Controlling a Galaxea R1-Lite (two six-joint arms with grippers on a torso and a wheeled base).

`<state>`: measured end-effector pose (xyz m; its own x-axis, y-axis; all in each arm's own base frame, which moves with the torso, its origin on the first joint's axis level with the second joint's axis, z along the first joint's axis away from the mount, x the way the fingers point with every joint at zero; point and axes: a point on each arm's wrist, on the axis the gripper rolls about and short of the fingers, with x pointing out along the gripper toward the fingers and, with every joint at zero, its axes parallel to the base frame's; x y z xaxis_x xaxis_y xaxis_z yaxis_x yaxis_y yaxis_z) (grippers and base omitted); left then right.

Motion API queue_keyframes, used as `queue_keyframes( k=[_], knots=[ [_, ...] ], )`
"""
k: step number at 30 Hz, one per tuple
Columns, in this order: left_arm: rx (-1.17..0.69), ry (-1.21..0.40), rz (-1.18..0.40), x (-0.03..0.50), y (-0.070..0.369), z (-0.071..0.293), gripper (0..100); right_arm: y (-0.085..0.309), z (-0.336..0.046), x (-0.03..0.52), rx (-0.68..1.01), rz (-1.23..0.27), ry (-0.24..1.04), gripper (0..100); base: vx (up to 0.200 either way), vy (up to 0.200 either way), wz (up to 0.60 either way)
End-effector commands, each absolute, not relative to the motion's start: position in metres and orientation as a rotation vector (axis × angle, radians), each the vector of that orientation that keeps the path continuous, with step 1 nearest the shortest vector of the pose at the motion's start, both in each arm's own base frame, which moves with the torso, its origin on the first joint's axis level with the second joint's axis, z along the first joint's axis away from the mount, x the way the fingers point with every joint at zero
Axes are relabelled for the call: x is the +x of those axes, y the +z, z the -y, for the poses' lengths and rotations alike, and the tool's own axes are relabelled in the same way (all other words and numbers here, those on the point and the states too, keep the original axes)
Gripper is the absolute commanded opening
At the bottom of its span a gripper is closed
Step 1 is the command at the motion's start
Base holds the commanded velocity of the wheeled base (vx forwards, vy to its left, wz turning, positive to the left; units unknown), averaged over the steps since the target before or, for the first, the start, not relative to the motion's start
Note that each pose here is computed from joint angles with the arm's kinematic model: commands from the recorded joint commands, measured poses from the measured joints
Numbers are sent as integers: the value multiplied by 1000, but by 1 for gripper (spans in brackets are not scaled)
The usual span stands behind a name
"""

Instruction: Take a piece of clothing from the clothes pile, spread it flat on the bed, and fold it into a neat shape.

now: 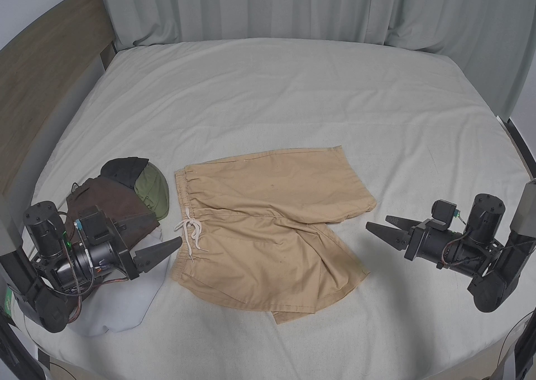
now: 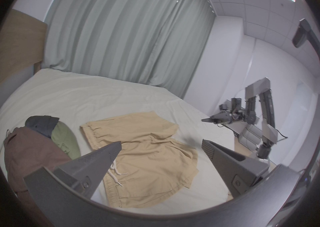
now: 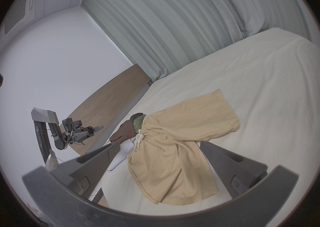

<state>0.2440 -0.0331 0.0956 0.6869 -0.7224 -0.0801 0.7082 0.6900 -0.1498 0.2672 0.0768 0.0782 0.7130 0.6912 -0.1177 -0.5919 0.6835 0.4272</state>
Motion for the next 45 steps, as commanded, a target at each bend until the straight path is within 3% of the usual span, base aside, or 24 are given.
queue_keyframes(
  k=[1,10,45],
  knots=[
    [-77,-841,-133,242,93,27,100,71,-76,263,382,-318,726,100,0,0,0],
    [85,-964,-59,246,85,20,100,57,-76,267,388,-367,711,100,0,0,0],
    [85,-965,-72,247,80,20,100,-14,-69,267,446,-642,617,100,0,0,0]
  ],
)
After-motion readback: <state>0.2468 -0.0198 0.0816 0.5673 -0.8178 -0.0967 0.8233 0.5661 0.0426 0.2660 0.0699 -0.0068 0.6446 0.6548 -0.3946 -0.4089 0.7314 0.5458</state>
